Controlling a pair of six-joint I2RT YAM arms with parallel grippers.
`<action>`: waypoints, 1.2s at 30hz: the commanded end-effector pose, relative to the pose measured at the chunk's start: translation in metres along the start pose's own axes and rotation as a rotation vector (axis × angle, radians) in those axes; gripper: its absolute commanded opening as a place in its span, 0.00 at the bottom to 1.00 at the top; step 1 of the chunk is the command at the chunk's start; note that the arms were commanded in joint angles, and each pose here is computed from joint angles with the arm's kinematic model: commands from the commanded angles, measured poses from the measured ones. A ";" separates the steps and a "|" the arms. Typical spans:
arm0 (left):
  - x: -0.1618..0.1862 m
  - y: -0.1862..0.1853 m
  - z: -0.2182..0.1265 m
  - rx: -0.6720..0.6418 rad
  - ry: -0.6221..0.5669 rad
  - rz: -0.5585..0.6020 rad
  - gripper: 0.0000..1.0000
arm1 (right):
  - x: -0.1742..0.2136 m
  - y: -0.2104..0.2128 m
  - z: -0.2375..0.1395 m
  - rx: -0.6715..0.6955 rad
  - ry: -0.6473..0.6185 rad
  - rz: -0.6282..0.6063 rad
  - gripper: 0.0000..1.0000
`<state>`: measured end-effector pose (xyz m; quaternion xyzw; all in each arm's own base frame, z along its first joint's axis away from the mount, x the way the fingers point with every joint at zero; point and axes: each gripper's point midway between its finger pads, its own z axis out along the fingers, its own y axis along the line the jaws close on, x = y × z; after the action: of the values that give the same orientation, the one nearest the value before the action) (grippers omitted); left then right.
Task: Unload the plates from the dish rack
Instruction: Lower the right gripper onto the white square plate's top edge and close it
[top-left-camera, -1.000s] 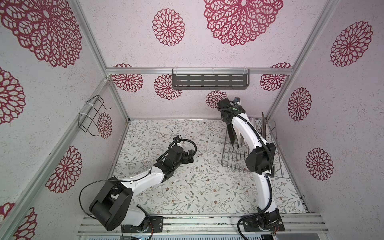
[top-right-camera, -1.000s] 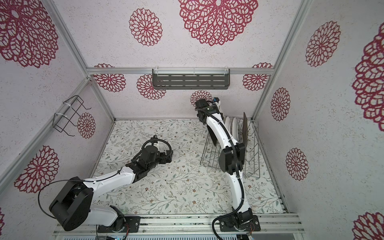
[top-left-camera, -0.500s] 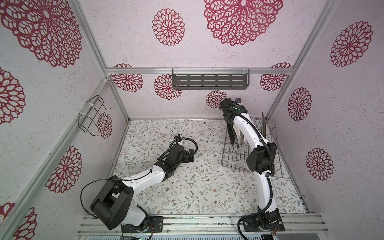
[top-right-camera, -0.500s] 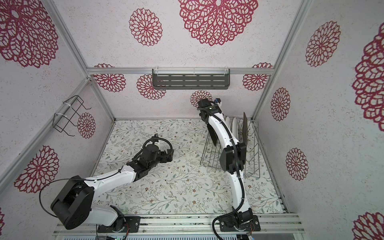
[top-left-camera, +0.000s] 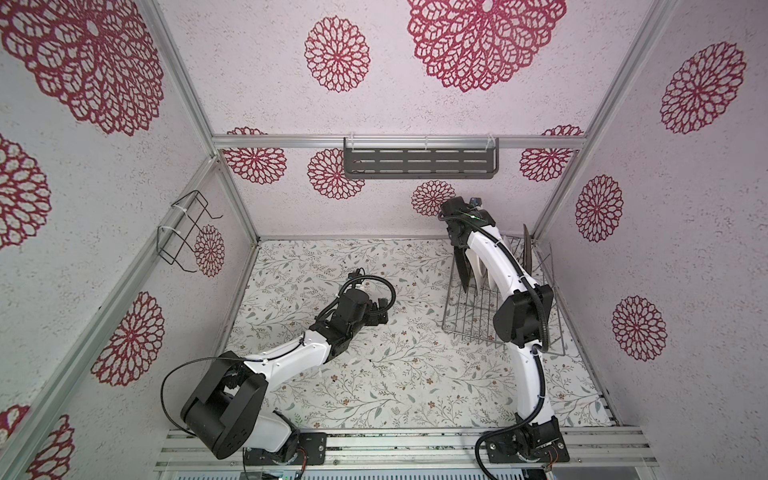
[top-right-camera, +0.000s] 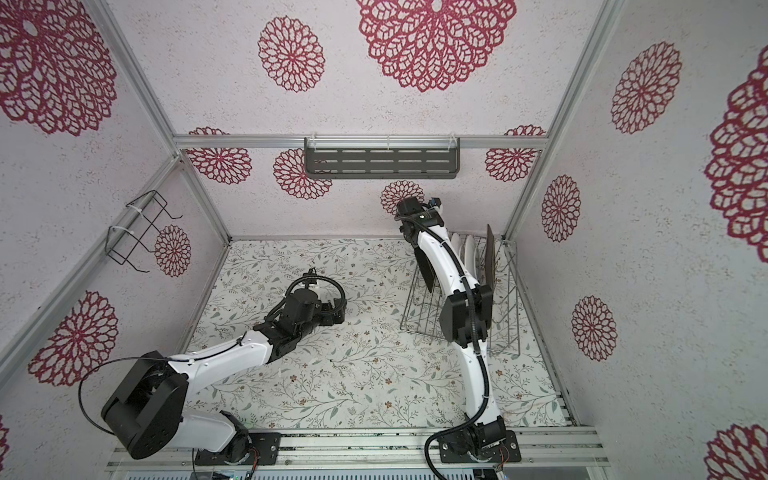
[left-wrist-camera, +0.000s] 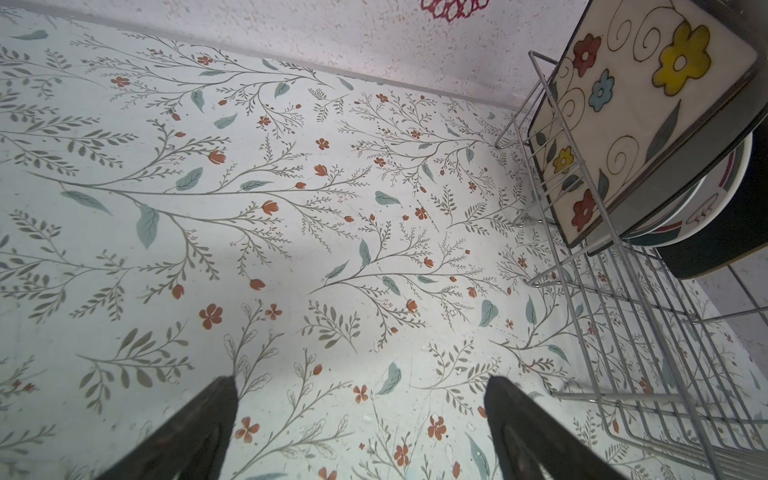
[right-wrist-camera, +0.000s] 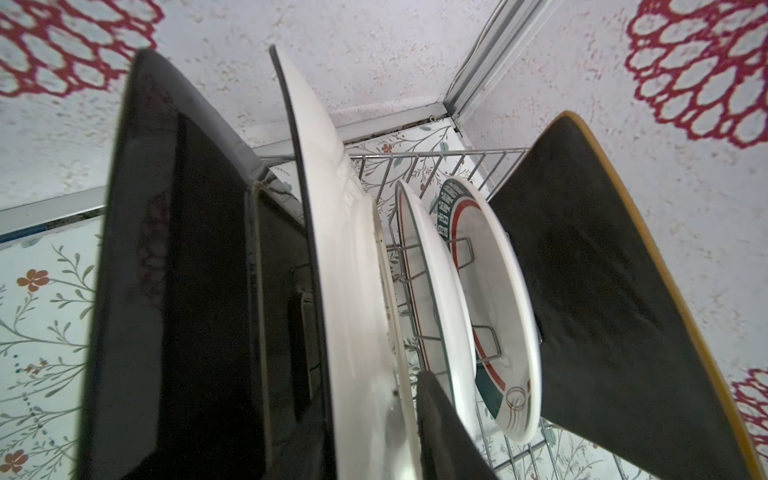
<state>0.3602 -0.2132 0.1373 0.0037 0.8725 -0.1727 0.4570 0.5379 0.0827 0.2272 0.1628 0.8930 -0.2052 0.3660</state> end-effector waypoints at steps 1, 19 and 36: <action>-0.017 -0.010 -0.008 0.015 -0.046 0.010 0.97 | -0.010 -0.010 -0.003 0.010 -0.013 0.015 0.31; -0.023 -0.005 -0.017 -0.009 -0.067 0.015 0.97 | -0.011 -0.011 -0.001 0.014 -0.015 0.015 0.22; -0.025 -0.004 -0.020 -0.012 -0.072 0.012 0.97 | -0.018 -0.022 -0.006 0.073 -0.052 -0.011 0.13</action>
<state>0.3577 -0.2030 0.1528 -0.0038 0.8660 -0.1562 0.4750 0.5343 0.0712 0.2340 0.1509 0.8880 -0.2389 0.3627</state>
